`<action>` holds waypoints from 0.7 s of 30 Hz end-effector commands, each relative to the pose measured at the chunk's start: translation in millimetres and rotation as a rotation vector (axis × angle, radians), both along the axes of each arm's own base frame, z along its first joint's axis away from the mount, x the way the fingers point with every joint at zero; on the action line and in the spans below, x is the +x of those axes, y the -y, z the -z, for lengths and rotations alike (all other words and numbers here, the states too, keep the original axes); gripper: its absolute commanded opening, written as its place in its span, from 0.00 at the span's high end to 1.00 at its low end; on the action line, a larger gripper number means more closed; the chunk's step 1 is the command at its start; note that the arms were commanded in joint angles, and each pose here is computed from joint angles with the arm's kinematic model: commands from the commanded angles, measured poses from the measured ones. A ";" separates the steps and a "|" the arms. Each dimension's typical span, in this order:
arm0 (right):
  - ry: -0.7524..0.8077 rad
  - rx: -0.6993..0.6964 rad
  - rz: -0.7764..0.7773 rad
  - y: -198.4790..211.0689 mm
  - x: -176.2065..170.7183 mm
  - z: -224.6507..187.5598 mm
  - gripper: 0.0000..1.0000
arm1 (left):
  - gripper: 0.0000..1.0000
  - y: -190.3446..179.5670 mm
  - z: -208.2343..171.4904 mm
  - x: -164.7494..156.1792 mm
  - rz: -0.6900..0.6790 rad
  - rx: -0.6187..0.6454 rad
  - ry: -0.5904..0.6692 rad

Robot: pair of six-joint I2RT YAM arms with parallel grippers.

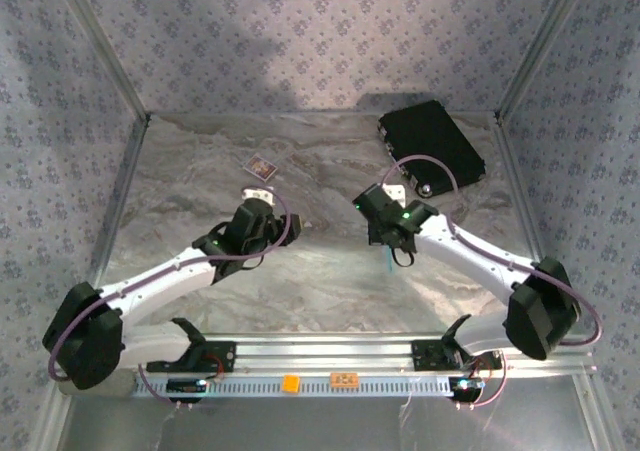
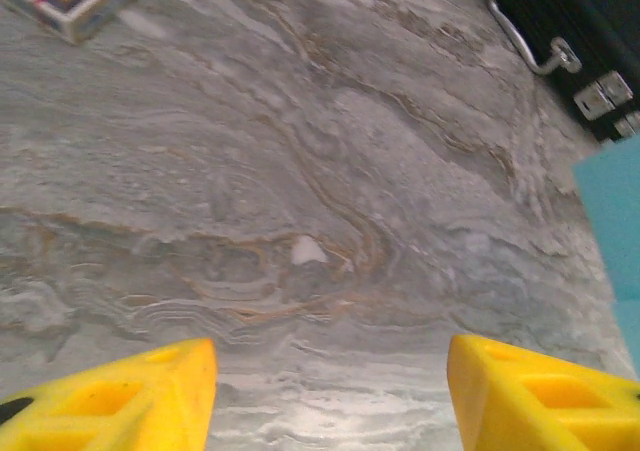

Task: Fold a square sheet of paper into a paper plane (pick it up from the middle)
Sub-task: Turn over the paper at the center of the table.

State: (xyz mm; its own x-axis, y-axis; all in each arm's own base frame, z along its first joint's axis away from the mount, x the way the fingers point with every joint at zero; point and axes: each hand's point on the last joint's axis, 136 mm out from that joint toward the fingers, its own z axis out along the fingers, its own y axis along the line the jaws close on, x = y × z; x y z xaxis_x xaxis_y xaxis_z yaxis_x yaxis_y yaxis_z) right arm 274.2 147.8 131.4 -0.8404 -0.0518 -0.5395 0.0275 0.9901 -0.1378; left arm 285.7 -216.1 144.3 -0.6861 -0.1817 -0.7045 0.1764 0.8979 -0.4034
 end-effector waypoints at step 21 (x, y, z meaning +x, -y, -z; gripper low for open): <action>-0.165 0.035 -0.195 -123.2 -2.6 73.3 0.92 | 0.13 -88.7 -11.4 -13.1 -0.278 -0.087 0.064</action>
